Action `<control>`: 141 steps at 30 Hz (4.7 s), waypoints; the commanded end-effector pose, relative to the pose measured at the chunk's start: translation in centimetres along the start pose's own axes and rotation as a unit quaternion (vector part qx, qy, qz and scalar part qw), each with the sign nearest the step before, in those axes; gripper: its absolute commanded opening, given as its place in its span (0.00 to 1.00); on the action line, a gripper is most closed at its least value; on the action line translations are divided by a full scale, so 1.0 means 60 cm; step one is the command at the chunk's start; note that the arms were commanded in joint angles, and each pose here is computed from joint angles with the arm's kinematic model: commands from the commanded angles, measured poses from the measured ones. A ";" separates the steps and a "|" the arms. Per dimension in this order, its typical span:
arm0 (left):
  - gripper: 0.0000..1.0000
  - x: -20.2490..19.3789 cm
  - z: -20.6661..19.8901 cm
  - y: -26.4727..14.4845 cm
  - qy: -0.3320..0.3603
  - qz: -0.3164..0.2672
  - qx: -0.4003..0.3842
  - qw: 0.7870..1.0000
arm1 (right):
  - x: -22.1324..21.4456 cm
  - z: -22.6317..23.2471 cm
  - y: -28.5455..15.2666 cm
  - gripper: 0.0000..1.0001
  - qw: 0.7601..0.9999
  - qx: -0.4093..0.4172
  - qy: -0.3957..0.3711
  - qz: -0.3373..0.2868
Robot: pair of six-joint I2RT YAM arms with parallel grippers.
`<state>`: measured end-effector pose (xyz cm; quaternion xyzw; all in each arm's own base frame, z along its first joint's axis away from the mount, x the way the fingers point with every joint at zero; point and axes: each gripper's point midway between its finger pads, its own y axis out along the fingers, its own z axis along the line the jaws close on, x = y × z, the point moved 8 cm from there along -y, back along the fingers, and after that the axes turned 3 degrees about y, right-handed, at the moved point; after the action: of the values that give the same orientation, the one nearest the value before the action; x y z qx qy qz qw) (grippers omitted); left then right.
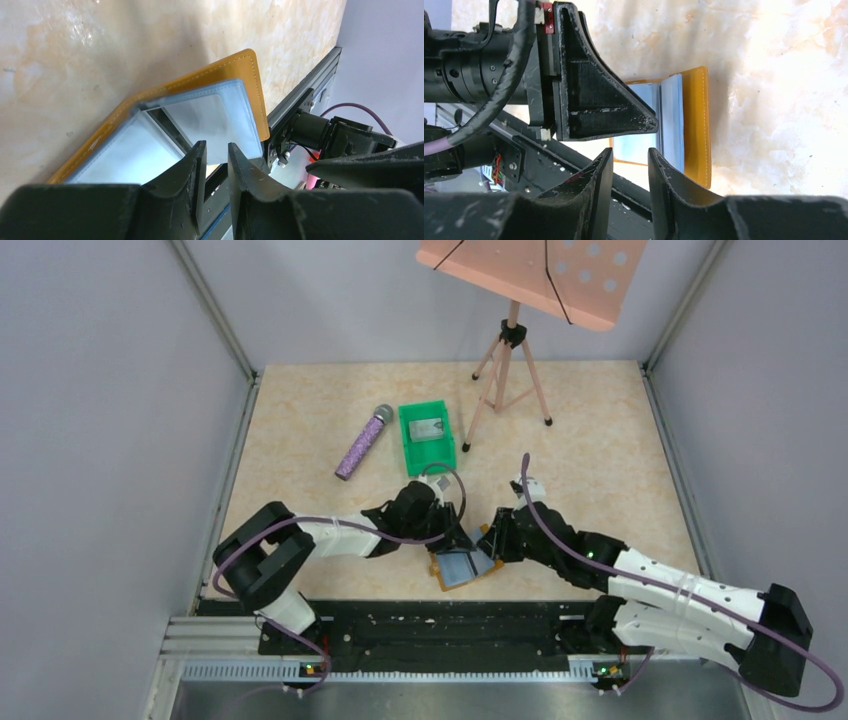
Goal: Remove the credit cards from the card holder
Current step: Remove the credit card from the card holder.
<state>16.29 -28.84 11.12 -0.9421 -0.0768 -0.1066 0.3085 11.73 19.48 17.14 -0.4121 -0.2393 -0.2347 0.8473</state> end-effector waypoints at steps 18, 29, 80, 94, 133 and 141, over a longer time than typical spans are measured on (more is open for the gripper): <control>0.30 0.027 -0.022 -0.039 0.031 -0.075 0.044 0.996 | -0.014 0.002 0.050 0.26 0.999 0.025 -0.003 0.047; 0.30 -0.003 0.012 -0.030 0.003 -0.056 0.037 0.998 | -0.063 -0.098 0.083 0.23 0.994 -0.025 0.078 0.076; 0.29 -0.006 0.030 -0.005 0.017 -0.070 0.117 0.990 | -0.062 -0.119 0.095 0.26 0.993 -0.073 0.069 0.069; 0.28 -0.002 0.044 0.013 -0.002 -0.070 0.151 0.986 | -0.021 -0.095 0.080 0.44 0.997 -0.067 0.015 0.043; 0.23 0.008 0.013 -0.005 0.008 -0.101 0.095 0.990 | -0.047 -0.067 0.084 0.44 0.989 -0.132 -0.039 0.045; 0.23 0.012 0.009 -0.002 0.008 -0.104 0.093 0.990 | -0.016 -0.027 0.055 0.40 0.997 -0.073 -0.029 0.022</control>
<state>16.25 -27.56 9.04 -0.8895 -0.1637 -0.1200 0.4094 13.29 19.26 11.26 -0.5196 -0.2242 -0.2164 0.7956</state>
